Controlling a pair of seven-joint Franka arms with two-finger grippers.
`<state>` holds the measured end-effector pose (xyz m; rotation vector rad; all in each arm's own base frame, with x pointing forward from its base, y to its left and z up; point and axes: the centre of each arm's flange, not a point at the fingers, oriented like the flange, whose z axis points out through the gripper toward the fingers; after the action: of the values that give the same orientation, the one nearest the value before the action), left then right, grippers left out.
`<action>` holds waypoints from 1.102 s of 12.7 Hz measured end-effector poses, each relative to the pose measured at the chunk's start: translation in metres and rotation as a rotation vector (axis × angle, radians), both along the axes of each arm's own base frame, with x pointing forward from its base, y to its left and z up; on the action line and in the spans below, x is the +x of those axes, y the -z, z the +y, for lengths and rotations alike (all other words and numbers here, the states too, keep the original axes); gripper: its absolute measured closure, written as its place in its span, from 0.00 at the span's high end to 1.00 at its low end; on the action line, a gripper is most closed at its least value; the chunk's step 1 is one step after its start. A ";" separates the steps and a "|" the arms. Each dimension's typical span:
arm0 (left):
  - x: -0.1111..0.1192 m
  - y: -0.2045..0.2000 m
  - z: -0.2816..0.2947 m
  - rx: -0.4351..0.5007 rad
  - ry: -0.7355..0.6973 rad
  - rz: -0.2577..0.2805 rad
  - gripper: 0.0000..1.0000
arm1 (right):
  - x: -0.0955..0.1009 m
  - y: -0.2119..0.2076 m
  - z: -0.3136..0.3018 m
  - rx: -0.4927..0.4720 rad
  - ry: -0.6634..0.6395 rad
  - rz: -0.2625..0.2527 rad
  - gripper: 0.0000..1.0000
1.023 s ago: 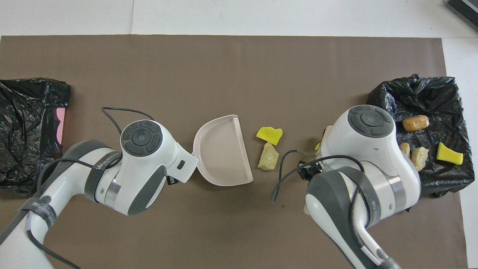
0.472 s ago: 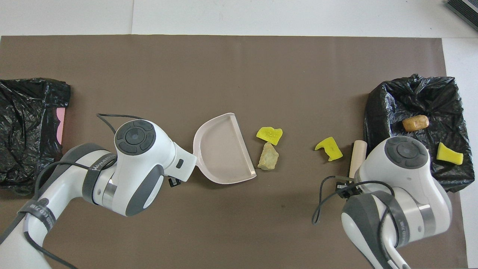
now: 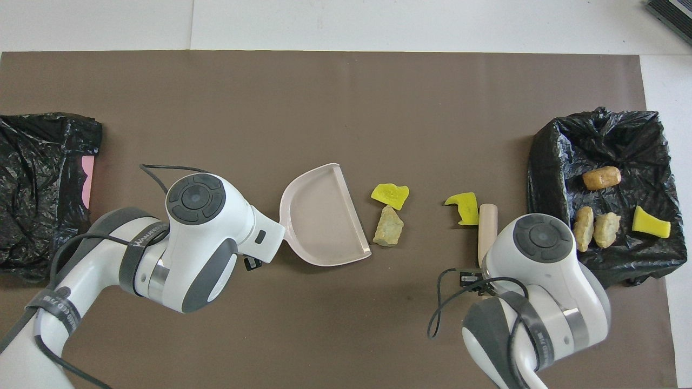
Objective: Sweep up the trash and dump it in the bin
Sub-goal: 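Sweep the yellow pieces with the brush into the dustpan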
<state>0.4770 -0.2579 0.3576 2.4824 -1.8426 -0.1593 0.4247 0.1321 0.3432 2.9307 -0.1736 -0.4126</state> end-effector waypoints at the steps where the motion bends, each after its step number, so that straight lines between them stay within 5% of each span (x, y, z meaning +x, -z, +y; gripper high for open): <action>1: 0.000 0.000 0.000 0.000 0.000 0.000 0.31 | 0.006 0.002 0.013 0.005 -0.019 0.002 0.26; 8: 0.000 0.000 0.000 0.000 -0.003 0.001 0.31 | 0.058 0.000 0.139 0.141 -0.120 -0.063 0.26; 14: -0.002 0.002 0.002 0.003 -0.008 0.004 0.31 | 0.036 -0.012 0.225 0.338 -0.172 -0.067 0.26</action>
<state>0.4747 -0.2558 0.3560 2.4888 -1.8318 -0.1663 0.4610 0.3572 0.3555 3.2569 0.1548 -0.3471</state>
